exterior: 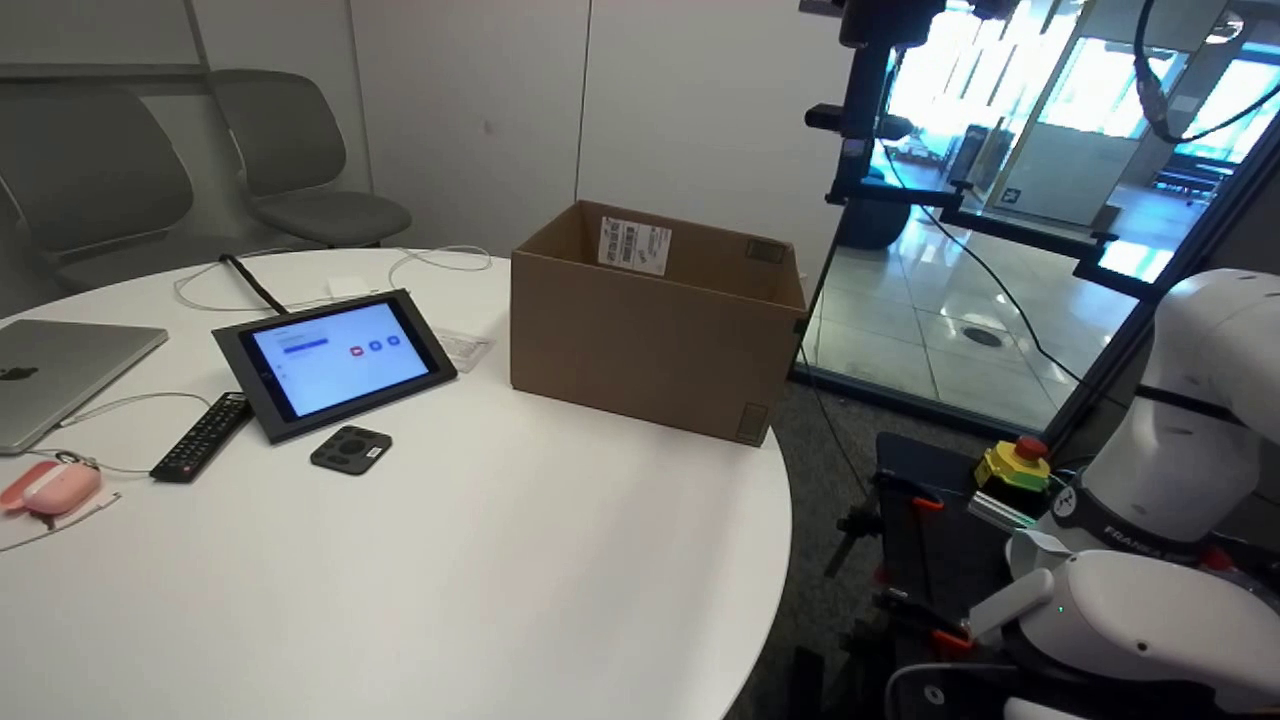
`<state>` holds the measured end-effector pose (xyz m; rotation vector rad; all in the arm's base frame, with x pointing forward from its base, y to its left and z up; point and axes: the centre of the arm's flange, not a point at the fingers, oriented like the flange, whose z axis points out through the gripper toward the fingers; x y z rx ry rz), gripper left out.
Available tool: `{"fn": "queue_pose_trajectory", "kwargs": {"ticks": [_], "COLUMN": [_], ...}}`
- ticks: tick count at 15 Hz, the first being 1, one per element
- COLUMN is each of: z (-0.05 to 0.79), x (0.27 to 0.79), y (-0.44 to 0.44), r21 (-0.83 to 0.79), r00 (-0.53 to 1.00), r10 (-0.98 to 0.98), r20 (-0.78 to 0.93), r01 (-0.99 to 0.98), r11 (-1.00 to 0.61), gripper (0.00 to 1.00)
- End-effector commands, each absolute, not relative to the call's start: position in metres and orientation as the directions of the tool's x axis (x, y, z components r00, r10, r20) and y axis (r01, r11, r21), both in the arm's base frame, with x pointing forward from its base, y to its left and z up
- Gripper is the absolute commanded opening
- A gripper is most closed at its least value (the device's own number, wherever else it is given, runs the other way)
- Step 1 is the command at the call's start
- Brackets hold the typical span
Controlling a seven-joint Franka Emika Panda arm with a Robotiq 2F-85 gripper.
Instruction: Place the green marker on the yellow towel, fold the yellow towel and place it inside the brown box
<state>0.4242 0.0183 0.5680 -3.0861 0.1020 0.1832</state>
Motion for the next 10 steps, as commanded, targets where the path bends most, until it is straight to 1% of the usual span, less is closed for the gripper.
{"fn": "queue_pose_trajectory", "kwargs": {"ticks": [1, 3, 5, 6, 10], "z": [0.588, 0.589, 0.591, 0.579, 0.582], "x": [0.419, 0.416, 0.416, 0.414, 0.414], "y": [0.024, 0.03, 0.035, 0.028, 0.032], "r21": [-0.11, -0.124, -0.119, -0.1, -0.101], "r00": [0.981, 0.976, 0.979, 0.98, 0.98], "r10": [0.061, 0.097, 0.12, 0.079, 0.098], "r20": [-0.183, -0.196, -0.163, -0.181, -0.175], "r01": [0.041, 0.074, 0.101, 0.062, 0.081], "r11": [-0.993, -0.989, -0.988, -0.993, -0.992], "gripper": [1.0, 1.0, 1.0, 1.0, 1.0]}}
